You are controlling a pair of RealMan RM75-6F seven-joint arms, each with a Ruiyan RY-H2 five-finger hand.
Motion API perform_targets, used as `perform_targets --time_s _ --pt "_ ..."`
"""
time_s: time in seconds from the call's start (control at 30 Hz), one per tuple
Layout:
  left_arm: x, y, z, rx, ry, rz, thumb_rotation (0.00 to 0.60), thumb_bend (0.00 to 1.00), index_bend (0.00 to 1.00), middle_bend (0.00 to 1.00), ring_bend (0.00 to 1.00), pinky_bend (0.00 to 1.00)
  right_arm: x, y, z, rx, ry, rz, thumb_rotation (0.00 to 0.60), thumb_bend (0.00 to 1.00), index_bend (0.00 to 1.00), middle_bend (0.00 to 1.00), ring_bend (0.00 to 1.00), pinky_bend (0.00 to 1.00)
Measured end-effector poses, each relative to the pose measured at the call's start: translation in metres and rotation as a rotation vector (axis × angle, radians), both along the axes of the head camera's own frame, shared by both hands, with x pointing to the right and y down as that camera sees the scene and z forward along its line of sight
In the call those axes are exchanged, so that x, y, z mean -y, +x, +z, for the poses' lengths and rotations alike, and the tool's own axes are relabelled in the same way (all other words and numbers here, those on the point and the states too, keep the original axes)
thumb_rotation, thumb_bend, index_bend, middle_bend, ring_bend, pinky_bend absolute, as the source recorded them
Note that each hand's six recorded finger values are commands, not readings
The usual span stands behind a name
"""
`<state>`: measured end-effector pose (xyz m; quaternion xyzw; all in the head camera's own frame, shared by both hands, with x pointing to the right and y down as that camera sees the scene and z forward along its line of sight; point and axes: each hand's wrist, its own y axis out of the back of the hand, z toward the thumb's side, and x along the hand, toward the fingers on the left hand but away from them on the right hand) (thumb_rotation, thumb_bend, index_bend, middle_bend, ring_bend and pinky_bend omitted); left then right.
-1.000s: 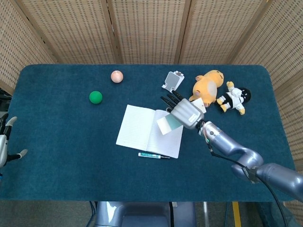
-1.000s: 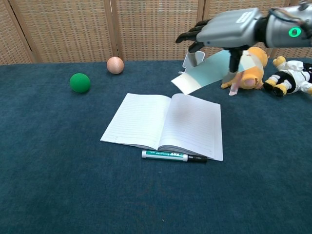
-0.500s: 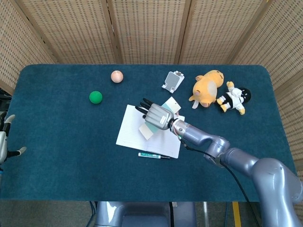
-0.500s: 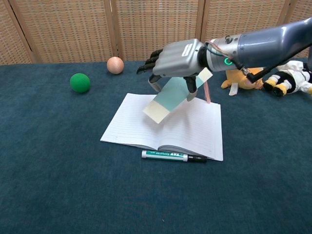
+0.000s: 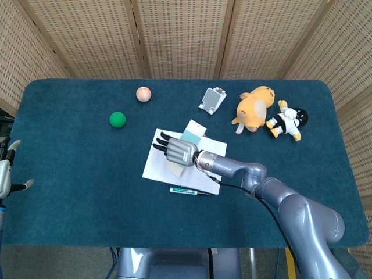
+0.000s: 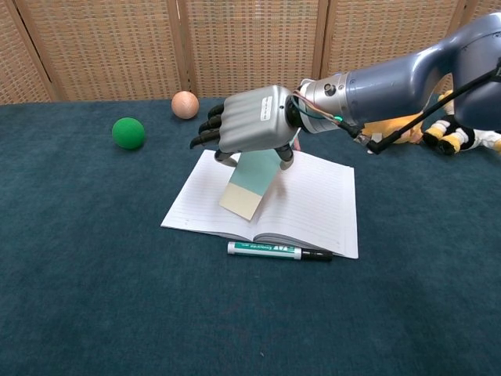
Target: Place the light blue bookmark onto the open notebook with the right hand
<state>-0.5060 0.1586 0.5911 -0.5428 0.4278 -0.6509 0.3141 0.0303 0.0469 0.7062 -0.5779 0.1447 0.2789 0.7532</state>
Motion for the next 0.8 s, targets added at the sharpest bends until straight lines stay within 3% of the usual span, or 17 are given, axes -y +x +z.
perform_targets --time_s 0.63,0.7,0.8 --pt "0.002 0.000 0.003 0.004 -0.009 -0.002 0.600 0.00 0.00 0.00 0.00 0.00 -0.022 -0.009 0.009 -0.027 0.096 -0.205 0.600 0.16 0.54 0.00 0.00 0.12" --pt "0.002 0.000 0.003 0.004 -0.009 -0.003 0.600 0.00 0.00 0.00 0.00 0.00 -0.022 -0.010 0.009 -0.026 0.111 -0.222 0.600 0.15 0.50 0.00 0.00 0.12" --pt "0.003 0.000 0.003 0.003 -0.009 -0.003 0.600 0.00 0.00 0.00 0.00 0.00 -0.021 -0.010 0.008 -0.015 0.144 -0.239 0.600 0.10 0.32 0.00 0.00 0.12"
